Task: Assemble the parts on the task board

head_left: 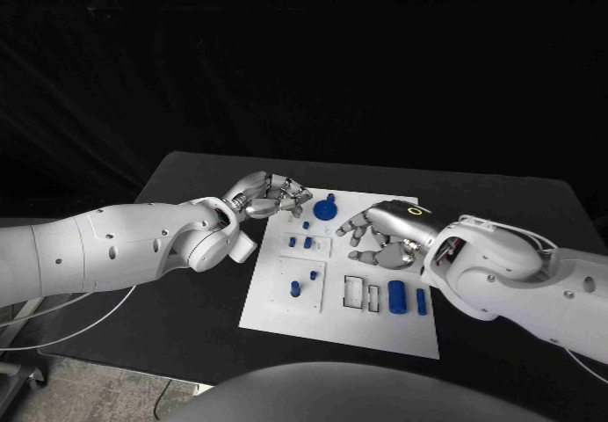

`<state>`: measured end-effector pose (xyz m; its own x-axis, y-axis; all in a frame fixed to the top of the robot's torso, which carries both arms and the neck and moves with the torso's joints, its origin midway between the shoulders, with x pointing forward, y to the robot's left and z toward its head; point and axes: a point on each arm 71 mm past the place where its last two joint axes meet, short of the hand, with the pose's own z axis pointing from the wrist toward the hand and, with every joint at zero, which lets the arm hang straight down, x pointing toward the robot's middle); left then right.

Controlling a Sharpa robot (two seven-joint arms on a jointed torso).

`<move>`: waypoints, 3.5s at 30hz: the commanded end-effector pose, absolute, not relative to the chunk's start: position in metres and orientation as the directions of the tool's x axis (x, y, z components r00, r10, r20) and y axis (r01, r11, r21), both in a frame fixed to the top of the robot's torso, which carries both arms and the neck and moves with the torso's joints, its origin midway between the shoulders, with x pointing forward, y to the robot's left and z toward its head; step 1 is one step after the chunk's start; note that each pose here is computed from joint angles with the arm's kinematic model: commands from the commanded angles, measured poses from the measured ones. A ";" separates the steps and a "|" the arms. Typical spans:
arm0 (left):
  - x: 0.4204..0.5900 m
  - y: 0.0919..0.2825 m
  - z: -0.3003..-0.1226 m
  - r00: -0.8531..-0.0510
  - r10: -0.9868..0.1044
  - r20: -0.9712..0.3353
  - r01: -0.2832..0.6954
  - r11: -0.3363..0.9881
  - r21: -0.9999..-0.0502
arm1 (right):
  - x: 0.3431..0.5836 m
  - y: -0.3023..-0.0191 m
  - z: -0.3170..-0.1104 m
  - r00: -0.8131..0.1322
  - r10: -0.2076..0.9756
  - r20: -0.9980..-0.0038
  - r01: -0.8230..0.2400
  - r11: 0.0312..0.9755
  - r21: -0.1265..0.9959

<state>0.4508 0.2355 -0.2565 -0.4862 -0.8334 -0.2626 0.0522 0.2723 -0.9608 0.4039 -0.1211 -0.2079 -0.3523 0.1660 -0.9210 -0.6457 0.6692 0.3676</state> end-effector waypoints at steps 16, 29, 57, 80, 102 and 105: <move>0.449 0.230 -0.260 -0.509 -0.827 -0.239 0.036 0.257 -0.966 | 0.412 -0.205 -0.241 -0.613 0.199 -0.764 -0.191 0.901 0.388; 0.448 0.227 -0.262 -0.525 -0.820 -0.229 0.028 0.253 -0.967 | 0.411 -0.215 -0.250 -0.607 0.040 -0.794 -0.197 0.960 0.200; 0.447 0.226 -0.265 -0.538 -0.814 -0.220 0.008 0.257 -0.966 | 0.398 -0.196 -0.270 -0.628 -0.070 -0.775 -0.241 0.964 0.108; 0.446 0.225 -0.269 -0.554 -0.806 -0.209 -0.018 0.263 -0.965 | 0.396 -0.187 -0.280 -0.650 -0.114 -0.751 -0.249 0.966 0.068; 0.447 0.222 -0.271 -0.569 -0.797 -0.202 -0.027 0.263 -0.964 | 0.396 -0.177 -0.285 -0.657 -0.127 -0.743 -0.279 0.957 0.083; 0.446 0.221 -0.271 -0.570 -0.797 -0.201 -0.027 0.262 -0.965 | 0.395 -0.177 -0.286 -0.659 -0.135 -0.740 -0.283 0.956 0.078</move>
<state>0.4474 0.2237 -0.2709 -0.5507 -0.8062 -0.2163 -0.0228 0.2736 -0.9616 0.3991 -0.1724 -0.2767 -0.6370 -0.0888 -0.7657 -0.2761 0.9537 0.1192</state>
